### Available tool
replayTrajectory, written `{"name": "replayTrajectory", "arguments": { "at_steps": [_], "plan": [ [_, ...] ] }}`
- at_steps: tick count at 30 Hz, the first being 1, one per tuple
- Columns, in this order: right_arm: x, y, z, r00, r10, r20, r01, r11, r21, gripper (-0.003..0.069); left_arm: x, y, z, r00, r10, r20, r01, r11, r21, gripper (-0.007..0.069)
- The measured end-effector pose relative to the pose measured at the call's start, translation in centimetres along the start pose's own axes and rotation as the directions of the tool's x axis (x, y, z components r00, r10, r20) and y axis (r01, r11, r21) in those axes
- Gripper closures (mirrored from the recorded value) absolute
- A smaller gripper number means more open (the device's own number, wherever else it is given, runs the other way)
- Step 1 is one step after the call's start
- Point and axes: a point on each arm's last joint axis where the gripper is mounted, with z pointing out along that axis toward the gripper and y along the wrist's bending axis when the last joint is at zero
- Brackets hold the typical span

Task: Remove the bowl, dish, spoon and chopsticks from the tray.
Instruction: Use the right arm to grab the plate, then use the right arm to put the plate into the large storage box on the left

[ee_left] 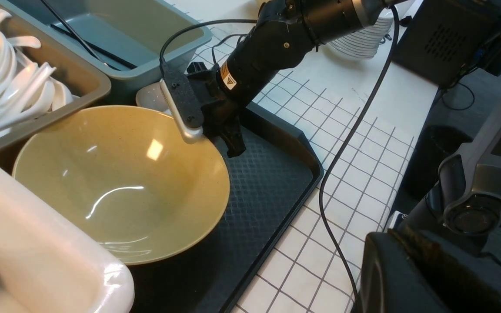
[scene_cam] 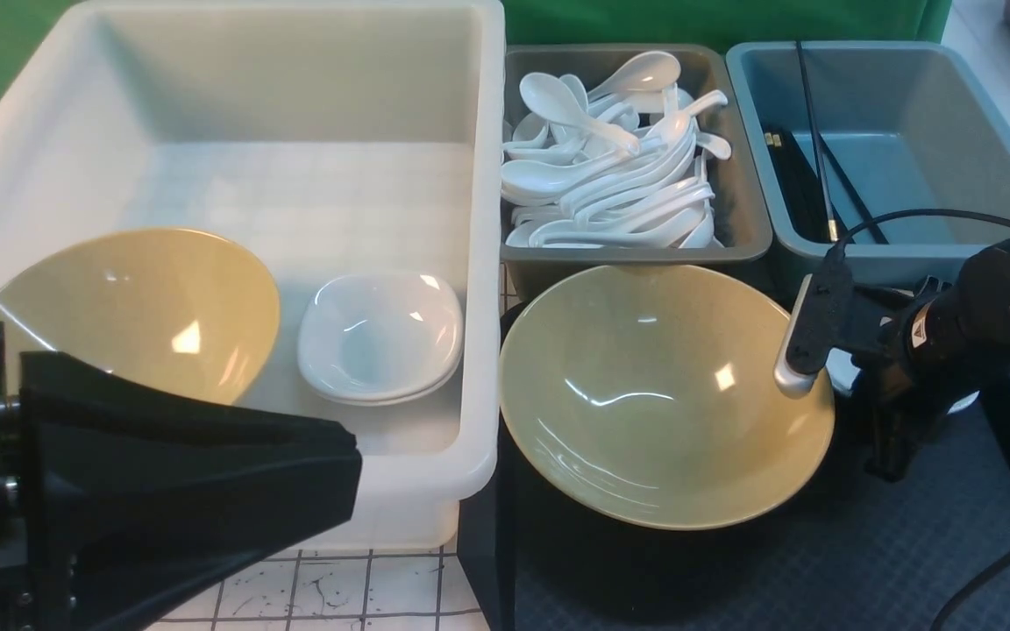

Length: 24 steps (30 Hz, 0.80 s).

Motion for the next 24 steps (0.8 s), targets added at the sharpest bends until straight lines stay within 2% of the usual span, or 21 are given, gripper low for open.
{"name": "replayTrajectory", "arguments": {
  "at_steps": [6,13,24],
  "plan": [
    [0.6,0.3,-1.5,0.998,0.018,-0.061,-0.02,0.999,-0.032,0.0503,0.0,0.0,0.0,1.0,0.0,0.0,0.0,1.0,0.0,0.0626],
    [1.1,2.3,-6.8,0.981,0.136,-0.142,-0.149,0.985,-0.088,0.0607,0.0,0.0,0.0,1.0,0.0,-0.001,0.0,1.0,0.001,0.0626],
    [0.9,5.0,-14.6,0.971,0.216,-0.102,-0.223,0.973,-0.064,0.0608,0.0,0.1,0.0,1.0,0.009,0.003,-0.009,1.0,-0.013,0.0626]
  ]
}}
